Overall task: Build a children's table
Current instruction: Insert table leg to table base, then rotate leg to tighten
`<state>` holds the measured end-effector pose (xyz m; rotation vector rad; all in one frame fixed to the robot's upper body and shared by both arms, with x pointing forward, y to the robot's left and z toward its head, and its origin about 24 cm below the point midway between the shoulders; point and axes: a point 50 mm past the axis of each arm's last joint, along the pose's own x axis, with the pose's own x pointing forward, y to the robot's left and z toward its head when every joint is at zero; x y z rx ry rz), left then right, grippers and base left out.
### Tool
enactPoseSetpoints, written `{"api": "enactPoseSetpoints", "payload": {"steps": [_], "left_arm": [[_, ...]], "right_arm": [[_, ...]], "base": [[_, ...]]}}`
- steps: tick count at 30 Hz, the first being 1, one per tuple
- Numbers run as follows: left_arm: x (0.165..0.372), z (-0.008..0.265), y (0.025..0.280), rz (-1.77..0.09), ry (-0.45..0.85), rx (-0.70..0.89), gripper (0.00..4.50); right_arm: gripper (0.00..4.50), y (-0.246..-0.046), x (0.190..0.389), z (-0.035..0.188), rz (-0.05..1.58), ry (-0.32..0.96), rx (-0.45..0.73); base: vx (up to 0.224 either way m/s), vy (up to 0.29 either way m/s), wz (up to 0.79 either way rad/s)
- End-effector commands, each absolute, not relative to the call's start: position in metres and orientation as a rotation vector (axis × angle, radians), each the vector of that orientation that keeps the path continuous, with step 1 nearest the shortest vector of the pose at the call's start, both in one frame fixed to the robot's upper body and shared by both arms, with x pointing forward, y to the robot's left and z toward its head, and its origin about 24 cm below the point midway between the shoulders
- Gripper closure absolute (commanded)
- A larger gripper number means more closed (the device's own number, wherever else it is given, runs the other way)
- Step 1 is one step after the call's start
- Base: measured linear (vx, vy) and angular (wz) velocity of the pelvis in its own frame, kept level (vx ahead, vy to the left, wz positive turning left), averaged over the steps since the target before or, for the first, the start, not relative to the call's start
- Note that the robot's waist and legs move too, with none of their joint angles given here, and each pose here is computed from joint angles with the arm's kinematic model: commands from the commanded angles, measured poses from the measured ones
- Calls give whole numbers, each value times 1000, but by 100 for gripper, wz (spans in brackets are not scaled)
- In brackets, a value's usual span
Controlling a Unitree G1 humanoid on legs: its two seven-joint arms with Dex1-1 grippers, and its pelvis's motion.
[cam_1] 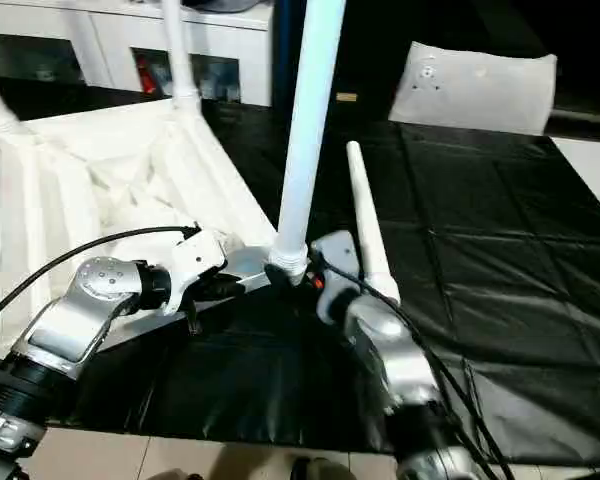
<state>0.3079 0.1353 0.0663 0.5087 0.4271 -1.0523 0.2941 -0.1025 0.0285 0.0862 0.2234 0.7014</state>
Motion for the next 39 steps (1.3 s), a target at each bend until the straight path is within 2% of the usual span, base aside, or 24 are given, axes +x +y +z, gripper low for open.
{"api": "enactPoseSetpoints", "payload": {"steps": [1, 11, 17, 22, 25, 30, 39], "left_arm": [[312, 66, 147, -1011, 461, 556, 450], [307, 64, 150, -1112, 460, 569, 450], [306, 64, 158, -1201, 459, 618, 450], [305, 63, 161, -1261, 469, 660, 450], [302, 63, 162, -1357, 462, 662, 450], [298, 64, 158, -1473, 463, 678, 450], [296, 64, 155, -1577, 459, 728, 450]], "right_arm": [[3, -110, 285, 14, 696, 306, 102], [3, -127, 275, 25, 721, 286, 53], [3, -144, 272, 48, 777, 253, -29], [3, -145, 273, 60, 837, 228, -47], [3, -144, 272, 66, 925, 238, -95], [3, -142, 273, 64, 1008, 260, -172], [3, -140, 278, 65, 1124, 260, -188]], "base": [[0, 0, 0], [0, 0, 0], [0, 0, 0], [0, 0, 0], [0, 0, 0], [0, 0, 0], [0, 0, 0]]}}
